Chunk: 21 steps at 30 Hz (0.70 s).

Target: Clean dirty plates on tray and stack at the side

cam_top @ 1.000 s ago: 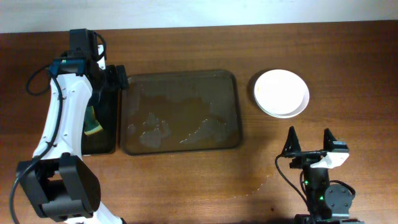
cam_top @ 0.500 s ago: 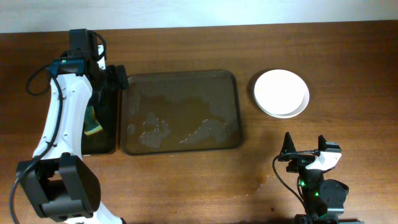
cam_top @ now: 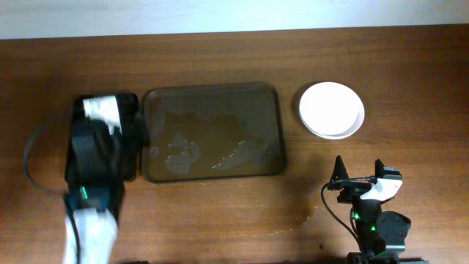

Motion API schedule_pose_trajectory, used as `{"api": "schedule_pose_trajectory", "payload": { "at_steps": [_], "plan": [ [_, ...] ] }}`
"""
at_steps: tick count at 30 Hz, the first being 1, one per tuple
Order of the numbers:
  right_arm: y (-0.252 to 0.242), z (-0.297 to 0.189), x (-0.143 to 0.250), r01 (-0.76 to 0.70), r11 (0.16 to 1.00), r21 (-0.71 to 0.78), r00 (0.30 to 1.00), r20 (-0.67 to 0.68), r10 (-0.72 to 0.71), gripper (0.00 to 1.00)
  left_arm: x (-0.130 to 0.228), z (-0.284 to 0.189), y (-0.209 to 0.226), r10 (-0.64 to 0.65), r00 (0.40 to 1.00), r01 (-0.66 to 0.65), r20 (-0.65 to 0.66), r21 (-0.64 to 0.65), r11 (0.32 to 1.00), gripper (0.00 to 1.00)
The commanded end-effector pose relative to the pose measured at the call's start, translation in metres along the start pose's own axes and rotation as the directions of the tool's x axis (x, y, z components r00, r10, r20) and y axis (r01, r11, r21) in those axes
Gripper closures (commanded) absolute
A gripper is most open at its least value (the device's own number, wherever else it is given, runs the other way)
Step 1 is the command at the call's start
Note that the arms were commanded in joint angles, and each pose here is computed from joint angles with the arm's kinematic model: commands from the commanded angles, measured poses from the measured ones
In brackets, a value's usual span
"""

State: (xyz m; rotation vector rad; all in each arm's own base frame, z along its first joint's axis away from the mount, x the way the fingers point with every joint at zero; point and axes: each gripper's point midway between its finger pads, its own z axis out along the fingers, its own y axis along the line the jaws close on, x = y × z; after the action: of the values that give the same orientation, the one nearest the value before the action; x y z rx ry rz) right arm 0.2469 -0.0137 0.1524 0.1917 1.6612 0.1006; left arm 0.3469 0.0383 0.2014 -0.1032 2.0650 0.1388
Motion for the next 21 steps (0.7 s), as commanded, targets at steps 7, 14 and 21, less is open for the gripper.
{"api": "schedule_pose_trajectory", "payload": {
  "at_steps": [7, 14, 21],
  "plan": [
    [0.000, 0.000, 0.003, 0.008, 1.000, 0.001, 1.000, -0.007, -0.008, 0.02, 0.060, -0.069, -0.001, 0.078, 0.896, -0.078, 0.437, -0.019, 0.997, 0.01],
    [0.000, 0.000, 0.003, 0.008, 1.000, 0.001, 1.000, -0.007, -0.008, 0.02, 0.092, -0.067, -0.010, 0.255, 0.884, -0.261, 0.392, -0.039, 0.965, 0.01],
    [0.000, 0.000, 0.003, 0.007, 1.000, 0.001, 1.000, -0.007, -0.007, 0.02, 0.089, -0.070, -0.009, 0.254, 0.877, -0.259, 0.408, -0.044, 0.965, 0.01]
  ]
}}
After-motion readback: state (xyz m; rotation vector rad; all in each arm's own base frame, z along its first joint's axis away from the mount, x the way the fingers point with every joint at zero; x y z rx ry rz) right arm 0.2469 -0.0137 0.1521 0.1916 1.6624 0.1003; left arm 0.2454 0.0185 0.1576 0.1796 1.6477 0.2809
